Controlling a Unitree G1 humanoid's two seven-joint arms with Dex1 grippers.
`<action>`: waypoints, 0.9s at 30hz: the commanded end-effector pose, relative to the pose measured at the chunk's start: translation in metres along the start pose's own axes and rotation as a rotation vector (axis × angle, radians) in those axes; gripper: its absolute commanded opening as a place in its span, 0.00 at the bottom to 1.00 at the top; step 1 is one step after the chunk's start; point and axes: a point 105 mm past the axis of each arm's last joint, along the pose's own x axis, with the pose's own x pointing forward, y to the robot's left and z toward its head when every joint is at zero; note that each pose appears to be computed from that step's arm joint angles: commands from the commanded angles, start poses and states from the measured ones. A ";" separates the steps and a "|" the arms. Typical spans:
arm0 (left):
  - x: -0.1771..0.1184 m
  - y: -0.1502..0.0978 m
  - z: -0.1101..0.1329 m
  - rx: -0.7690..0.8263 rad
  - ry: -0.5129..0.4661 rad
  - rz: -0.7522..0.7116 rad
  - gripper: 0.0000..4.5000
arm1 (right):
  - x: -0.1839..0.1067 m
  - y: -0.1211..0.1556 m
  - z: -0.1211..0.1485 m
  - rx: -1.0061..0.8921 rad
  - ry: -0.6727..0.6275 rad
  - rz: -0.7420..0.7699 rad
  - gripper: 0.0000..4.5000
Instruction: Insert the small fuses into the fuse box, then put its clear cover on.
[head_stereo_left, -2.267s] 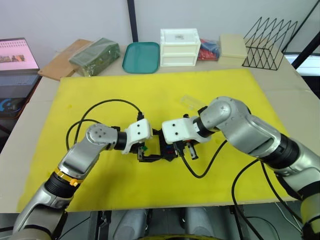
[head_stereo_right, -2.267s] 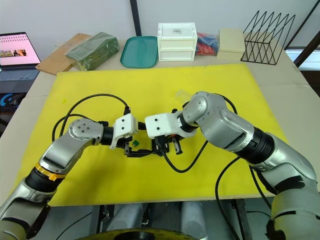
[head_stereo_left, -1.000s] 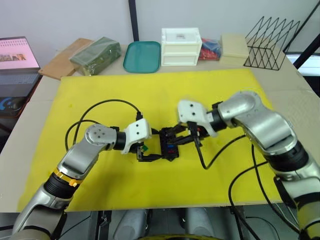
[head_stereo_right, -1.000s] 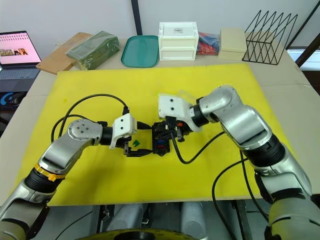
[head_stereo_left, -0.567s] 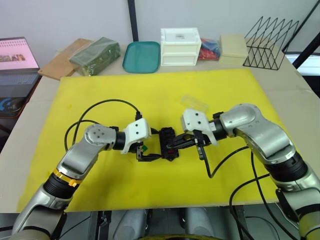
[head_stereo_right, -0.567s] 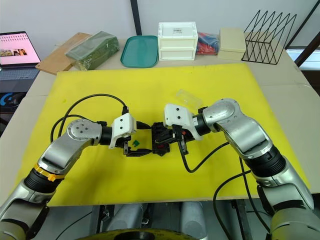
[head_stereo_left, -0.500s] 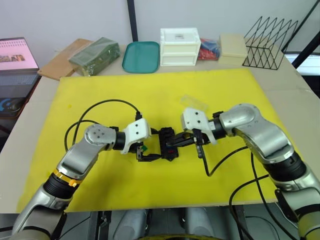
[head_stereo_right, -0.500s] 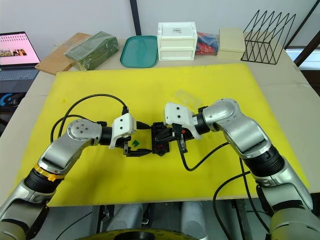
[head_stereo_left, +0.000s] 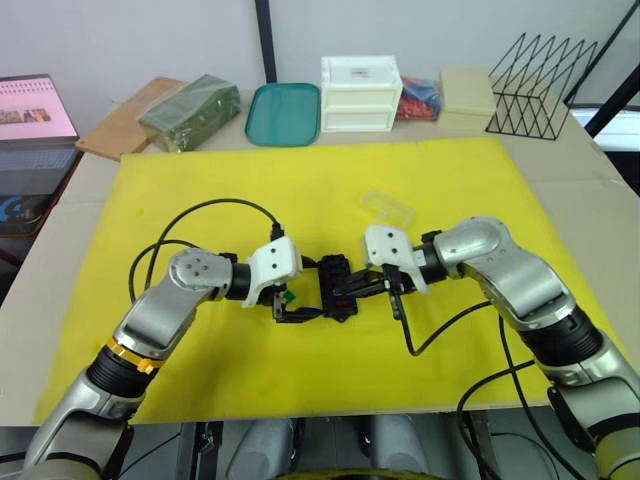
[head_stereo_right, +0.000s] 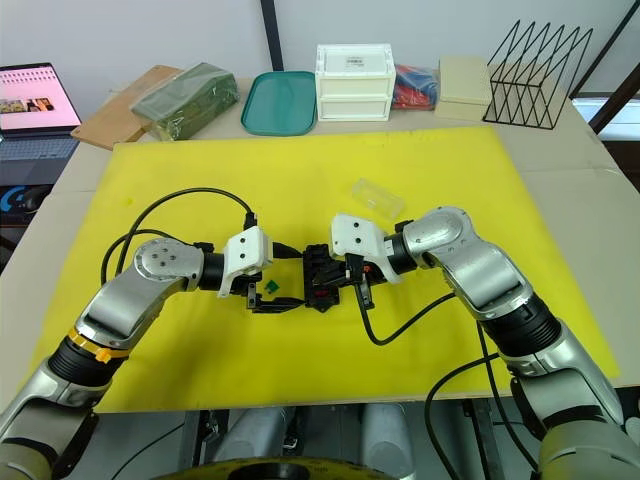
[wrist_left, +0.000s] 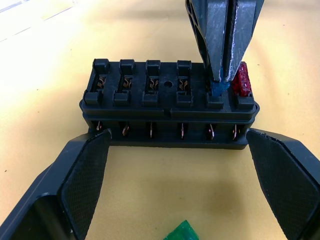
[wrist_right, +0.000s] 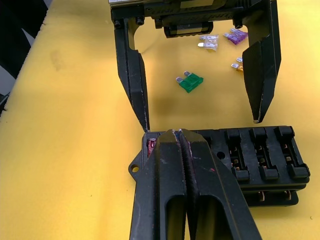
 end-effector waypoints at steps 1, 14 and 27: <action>-0.007 0.005 0.008 0.026 -0.026 0.018 1.00 | -0.002 -0.001 0.001 -0.011 0.000 -0.007 0.01; -0.008 0.006 0.011 0.027 -0.030 0.016 1.00 | 0.011 -0.005 -0.035 -0.011 0.141 -0.019 0.01; -0.010 0.005 0.013 0.022 -0.035 0.021 1.00 | 0.005 -0.009 -0.027 -0.028 0.118 -0.019 0.01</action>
